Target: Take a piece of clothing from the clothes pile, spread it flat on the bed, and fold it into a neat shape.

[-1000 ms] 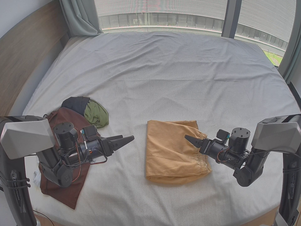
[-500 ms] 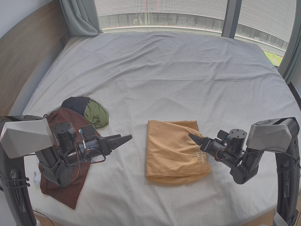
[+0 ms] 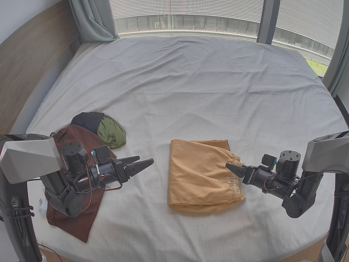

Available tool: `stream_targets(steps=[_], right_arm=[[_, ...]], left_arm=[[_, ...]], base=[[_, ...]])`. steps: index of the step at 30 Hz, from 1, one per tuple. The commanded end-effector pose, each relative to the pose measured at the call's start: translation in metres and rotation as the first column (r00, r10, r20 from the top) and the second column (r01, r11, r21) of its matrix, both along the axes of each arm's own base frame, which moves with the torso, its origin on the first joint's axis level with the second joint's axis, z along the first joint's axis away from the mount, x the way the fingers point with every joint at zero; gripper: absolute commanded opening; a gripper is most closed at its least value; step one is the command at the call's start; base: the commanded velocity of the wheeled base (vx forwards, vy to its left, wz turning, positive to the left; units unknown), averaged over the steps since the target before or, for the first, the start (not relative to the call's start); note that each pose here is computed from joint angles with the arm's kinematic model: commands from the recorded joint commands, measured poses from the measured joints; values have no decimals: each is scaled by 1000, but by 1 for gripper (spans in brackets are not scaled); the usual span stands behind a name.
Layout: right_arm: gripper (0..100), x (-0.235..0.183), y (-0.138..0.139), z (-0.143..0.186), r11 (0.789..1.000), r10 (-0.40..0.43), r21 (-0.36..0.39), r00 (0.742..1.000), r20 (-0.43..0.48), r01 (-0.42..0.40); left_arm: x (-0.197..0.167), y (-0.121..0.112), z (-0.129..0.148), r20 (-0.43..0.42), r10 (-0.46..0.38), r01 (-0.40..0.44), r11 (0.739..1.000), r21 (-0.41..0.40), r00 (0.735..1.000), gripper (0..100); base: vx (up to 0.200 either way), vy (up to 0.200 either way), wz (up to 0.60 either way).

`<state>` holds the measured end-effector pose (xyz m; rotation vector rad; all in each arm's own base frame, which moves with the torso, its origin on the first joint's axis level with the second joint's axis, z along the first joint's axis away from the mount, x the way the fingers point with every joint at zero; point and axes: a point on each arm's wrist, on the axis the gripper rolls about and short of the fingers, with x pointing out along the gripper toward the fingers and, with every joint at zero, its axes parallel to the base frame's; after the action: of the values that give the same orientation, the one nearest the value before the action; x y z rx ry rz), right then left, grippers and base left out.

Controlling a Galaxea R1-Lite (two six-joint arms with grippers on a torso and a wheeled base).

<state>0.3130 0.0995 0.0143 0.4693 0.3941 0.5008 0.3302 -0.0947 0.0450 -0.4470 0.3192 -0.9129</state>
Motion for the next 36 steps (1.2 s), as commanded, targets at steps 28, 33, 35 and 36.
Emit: stream_targets(steps=[28, 33, 35, 36], right_arm=[[100, -33, -24, -53, 992, 58, -99, 972, -226, -82], [100, -30, -22, -58, 992, 60, -96, 970, -235, -85], [100, -28, -21, -62, 992, 59, -94, 970, -237, -83], [100, -26, -19, -63, 992, 63, -92, 969, -238, -87]], left_arm=[[-8, 1, -28, 308, -215, 119, 946, 300, 927, 100], [-8, 1, -29, 306, -215, 120, 946, 300, 927, 100], [-8, 2, -29, 306, -213, 118, 946, 300, 928, 100], [-8, 2, -29, 306, -213, 118, 946, 300, 928, 100]], base=[[0, 0, 0], [0, 0, 0], [0, 0, 0], [0, 0, 0]])
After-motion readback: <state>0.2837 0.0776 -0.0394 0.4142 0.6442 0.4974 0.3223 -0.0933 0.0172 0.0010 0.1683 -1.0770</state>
